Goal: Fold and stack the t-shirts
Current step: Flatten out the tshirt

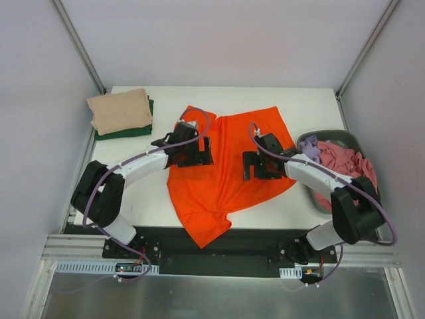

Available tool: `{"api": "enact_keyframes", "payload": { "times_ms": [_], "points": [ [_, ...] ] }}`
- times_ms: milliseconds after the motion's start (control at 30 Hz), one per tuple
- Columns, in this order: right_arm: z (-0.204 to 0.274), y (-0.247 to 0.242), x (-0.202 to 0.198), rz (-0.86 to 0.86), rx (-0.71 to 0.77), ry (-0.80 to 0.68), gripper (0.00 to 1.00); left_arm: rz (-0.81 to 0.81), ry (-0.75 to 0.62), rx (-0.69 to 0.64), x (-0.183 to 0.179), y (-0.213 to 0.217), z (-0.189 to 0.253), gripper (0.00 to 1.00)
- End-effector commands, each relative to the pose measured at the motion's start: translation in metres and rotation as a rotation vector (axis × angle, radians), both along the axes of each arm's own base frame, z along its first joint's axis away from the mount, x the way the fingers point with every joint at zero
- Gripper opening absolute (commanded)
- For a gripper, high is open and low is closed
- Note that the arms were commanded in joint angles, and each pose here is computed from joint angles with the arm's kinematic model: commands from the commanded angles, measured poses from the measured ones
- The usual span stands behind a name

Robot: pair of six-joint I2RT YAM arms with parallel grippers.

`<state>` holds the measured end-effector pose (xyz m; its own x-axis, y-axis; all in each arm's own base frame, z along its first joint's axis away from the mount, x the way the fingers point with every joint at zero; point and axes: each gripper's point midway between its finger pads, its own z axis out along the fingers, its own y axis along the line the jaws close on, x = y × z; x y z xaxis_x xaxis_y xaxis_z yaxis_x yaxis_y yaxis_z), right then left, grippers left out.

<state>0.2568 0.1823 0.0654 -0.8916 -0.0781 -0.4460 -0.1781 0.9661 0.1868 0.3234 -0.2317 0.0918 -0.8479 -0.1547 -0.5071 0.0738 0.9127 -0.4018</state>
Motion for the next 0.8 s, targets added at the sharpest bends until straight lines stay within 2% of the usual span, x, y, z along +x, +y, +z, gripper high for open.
{"api": "enact_keyframes", "payload": {
  "times_ms": [0, 67, 167, 333, 433, 567, 667, 767],
  "points": [
    [-0.015, -0.003, 0.016, 0.002, -0.049, 0.031, 0.96, 0.038, 0.056, -0.015, -0.004, 0.000, -0.028, 0.99],
    [-0.023, 0.000, 0.014, -0.017, -0.040, 0.072, 0.96, 0.058, 0.071, 0.002, 0.000, 0.006, -0.037, 0.99],
    [-0.032, 0.018, -0.001, -0.016, 0.052, 0.127, 0.96, 0.107, 0.104, 0.025, 0.012, 0.019, -0.052, 0.99],
    [-0.037, 0.032, -0.024, -0.026, 0.049, 0.185, 0.96, 0.198, 0.177, 0.063, 0.034, 0.045, -0.069, 0.99],
    [-0.033, 0.054, -0.035, -0.015, 0.069, 0.184, 0.96, 0.235, 0.184, 0.154, 0.050, 0.066, -0.076, 0.99],
    [-0.020, 0.094, -0.044, 0.037, 0.150, 0.207, 0.96, 0.304, 0.220, 0.186, 0.074, 0.096, -0.078, 0.99],
    [-0.004, 0.092, -0.038, 0.012, 0.150, 0.168, 0.96, 0.321, 0.213, 0.187, 0.085, 0.106, -0.068, 0.99],
    [0.023, 0.071, -0.028, -0.015, 0.102, 0.044, 0.96, 0.319, 0.196, 0.195, 0.079, 0.110, -0.057, 0.99]
  ]
}}
